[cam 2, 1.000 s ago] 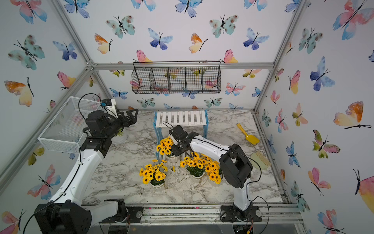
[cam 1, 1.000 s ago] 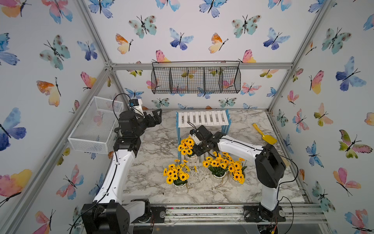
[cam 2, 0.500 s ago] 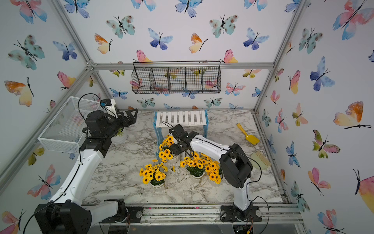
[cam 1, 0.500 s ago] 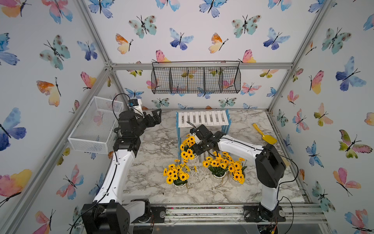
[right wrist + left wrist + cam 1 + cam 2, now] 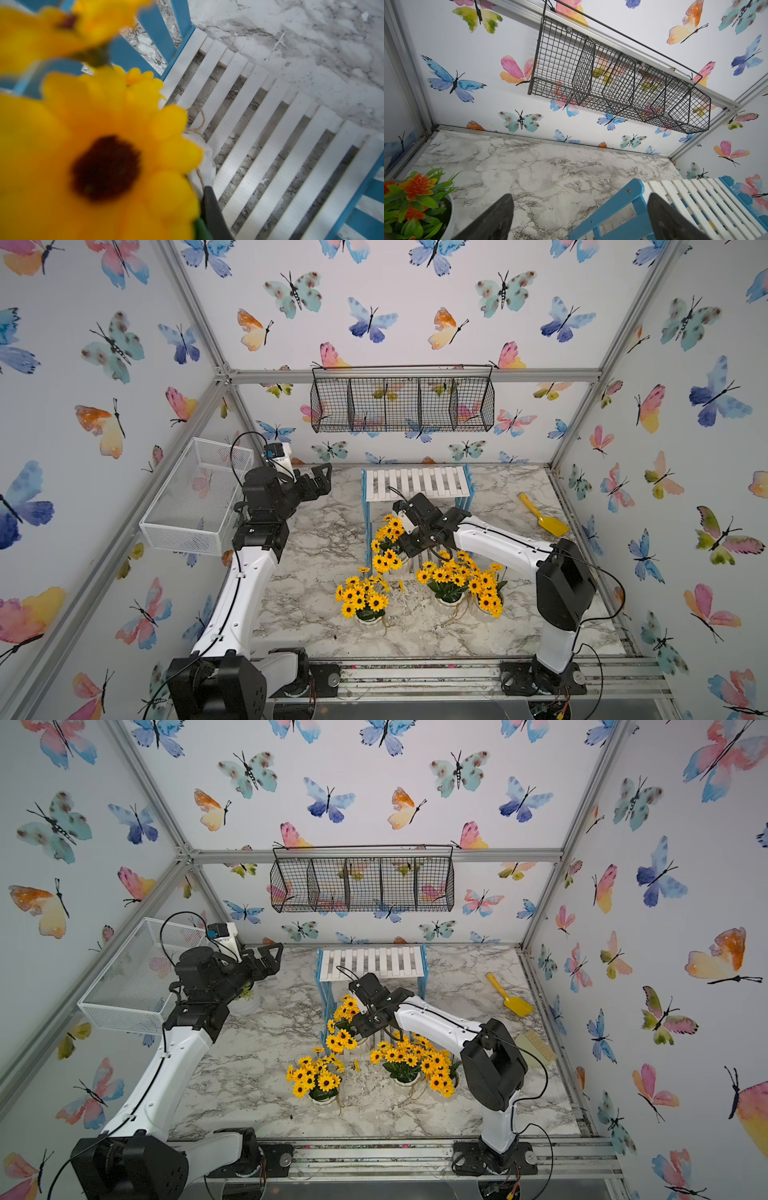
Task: Take the sunflower pots off the shelves
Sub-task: Pick up the sunflower pot from the shelf, then place the sunflower pot at the center of the board.
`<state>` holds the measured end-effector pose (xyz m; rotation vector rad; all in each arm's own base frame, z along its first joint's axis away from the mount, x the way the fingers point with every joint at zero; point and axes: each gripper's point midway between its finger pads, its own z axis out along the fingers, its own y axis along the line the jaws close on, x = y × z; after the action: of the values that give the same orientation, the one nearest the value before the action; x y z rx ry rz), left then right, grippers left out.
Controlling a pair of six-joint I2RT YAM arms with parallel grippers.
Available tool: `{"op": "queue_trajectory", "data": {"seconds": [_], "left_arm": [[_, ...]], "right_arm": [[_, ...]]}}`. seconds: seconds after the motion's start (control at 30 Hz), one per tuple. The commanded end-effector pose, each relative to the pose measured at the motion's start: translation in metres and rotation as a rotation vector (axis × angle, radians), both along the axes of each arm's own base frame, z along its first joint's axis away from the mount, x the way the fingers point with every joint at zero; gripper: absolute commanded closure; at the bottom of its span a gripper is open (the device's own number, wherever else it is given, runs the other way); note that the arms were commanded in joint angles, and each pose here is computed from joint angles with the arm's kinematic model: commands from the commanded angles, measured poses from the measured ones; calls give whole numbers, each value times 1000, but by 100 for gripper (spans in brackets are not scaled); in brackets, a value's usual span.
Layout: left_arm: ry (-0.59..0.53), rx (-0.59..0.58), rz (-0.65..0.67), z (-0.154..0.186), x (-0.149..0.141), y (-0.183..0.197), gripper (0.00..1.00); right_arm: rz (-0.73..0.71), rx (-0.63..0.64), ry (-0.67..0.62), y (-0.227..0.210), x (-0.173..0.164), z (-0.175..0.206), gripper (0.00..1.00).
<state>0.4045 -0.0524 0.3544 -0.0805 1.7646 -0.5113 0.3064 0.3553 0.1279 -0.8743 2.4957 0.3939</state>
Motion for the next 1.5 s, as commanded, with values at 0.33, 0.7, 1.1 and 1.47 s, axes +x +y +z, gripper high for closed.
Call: {"op": "queue_trajectory", "data": {"seconds": [0.33, 0.7, 1.1, 1.47], "left_arm": [[-17, 6, -2, 2, -2, 2, 1], [-21, 3, -3, 4, -3, 2, 0], [-20, 2, -4, 4, -3, 2, 1], [-21, 4, -2, 4, -3, 2, 1]], "right_arm": [[72, 151, 25, -3, -33, 38, 96], [129, 150, 46, -13, -60, 34, 96], [181, 99, 100, -21, -85, 10, 96], [188, 88, 136, -25, -95, -13, 96]]}}
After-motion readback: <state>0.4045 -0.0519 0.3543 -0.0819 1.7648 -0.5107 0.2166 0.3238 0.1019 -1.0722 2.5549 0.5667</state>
